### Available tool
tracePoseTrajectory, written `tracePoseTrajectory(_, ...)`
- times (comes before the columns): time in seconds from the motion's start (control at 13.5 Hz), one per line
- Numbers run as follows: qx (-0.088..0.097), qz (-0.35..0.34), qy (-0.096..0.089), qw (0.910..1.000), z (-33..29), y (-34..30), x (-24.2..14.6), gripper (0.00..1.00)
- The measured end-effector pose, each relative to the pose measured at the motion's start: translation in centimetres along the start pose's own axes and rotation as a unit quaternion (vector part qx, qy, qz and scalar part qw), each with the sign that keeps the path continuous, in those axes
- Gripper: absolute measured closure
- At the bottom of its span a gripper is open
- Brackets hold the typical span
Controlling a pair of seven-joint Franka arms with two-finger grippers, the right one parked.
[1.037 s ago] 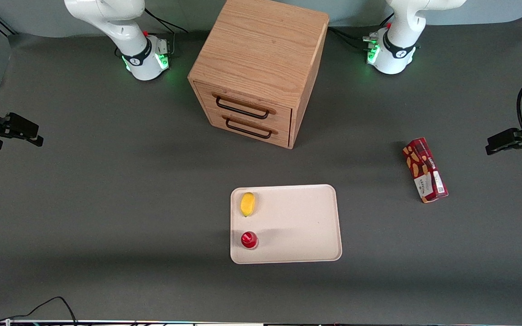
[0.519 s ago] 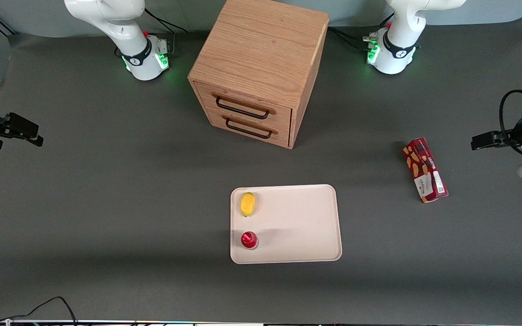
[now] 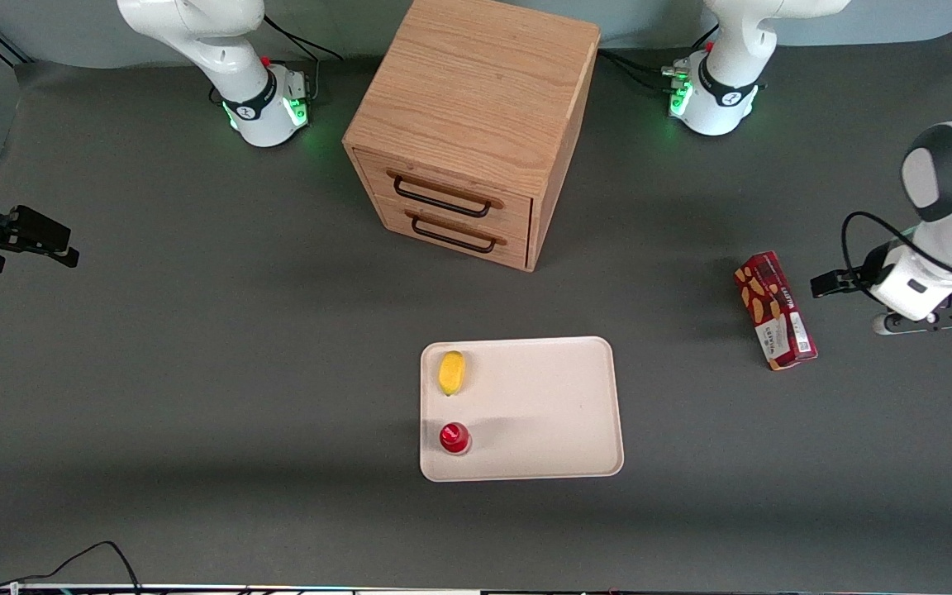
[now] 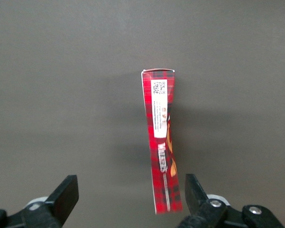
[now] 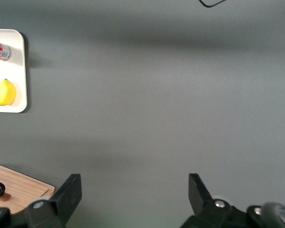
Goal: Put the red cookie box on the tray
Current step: 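Move the open left gripper down over the red cookie box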
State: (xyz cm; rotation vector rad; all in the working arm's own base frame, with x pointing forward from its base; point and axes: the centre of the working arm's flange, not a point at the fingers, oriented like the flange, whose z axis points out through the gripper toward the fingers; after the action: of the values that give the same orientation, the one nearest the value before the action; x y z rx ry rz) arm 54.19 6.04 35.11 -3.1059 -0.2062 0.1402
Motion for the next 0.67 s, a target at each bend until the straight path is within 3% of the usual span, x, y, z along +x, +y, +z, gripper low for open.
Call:
tracePoseTrajectory(0.15,-0.004,-0.013,0.020,0.9997,3.6,0.4,-0.8,0.00)
tracePoseTrajectory(0.52,-0.014,-0.033,0.040,0.9986,10.1,1.2,-0.1,0.00)
tracePoseTrajectory(0.67,-0.013,-0.036,0.046,0.9982,11.4,1.4,0.2,0.23)
